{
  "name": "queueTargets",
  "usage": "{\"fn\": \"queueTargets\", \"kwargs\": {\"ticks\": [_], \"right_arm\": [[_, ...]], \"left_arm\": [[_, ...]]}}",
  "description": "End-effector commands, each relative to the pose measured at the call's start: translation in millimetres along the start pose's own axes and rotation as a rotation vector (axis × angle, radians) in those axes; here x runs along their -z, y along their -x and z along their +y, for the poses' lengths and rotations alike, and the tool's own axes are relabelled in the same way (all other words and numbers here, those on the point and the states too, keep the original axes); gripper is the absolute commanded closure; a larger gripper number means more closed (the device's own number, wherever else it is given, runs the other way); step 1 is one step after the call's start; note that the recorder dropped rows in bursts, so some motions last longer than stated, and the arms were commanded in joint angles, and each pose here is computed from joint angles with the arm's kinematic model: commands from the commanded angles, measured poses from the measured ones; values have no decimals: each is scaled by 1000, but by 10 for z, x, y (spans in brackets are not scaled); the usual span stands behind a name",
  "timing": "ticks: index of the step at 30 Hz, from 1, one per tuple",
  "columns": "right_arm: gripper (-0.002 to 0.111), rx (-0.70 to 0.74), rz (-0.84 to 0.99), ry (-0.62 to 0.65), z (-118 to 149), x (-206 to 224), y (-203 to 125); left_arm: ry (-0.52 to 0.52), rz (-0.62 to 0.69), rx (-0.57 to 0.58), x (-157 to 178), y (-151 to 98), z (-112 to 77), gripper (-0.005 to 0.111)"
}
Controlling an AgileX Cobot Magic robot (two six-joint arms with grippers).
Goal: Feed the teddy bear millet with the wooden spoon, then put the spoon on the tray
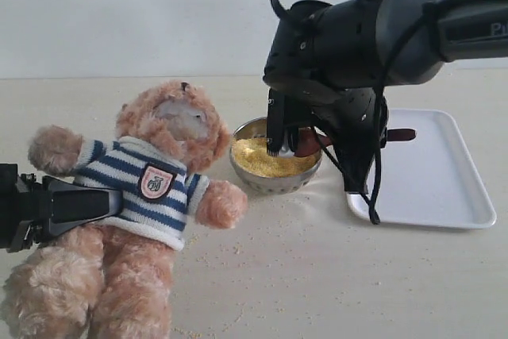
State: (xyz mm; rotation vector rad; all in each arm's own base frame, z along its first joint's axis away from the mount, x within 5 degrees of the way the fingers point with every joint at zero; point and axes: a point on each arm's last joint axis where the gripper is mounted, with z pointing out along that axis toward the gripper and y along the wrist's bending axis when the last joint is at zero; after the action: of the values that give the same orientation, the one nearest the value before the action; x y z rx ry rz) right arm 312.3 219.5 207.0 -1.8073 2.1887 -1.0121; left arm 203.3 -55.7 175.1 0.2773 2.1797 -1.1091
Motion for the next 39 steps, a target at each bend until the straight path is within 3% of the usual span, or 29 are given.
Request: {"fn": "queueTargets", "kwargs": {"ticks": [1, 17, 39], "right_arm": [[108, 24, -12, -57, -58, -48, 42], [108, 73, -1, -66, 19, -246, 191], [108, -53, -51, 30, 40, -143, 248]], "left_arm": [[8, -5, 5, 2, 5, 10, 102], [22, -5, -1, 2, 4, 23, 102], [38, -17, 1, 3, 15, 37, 102]]}}
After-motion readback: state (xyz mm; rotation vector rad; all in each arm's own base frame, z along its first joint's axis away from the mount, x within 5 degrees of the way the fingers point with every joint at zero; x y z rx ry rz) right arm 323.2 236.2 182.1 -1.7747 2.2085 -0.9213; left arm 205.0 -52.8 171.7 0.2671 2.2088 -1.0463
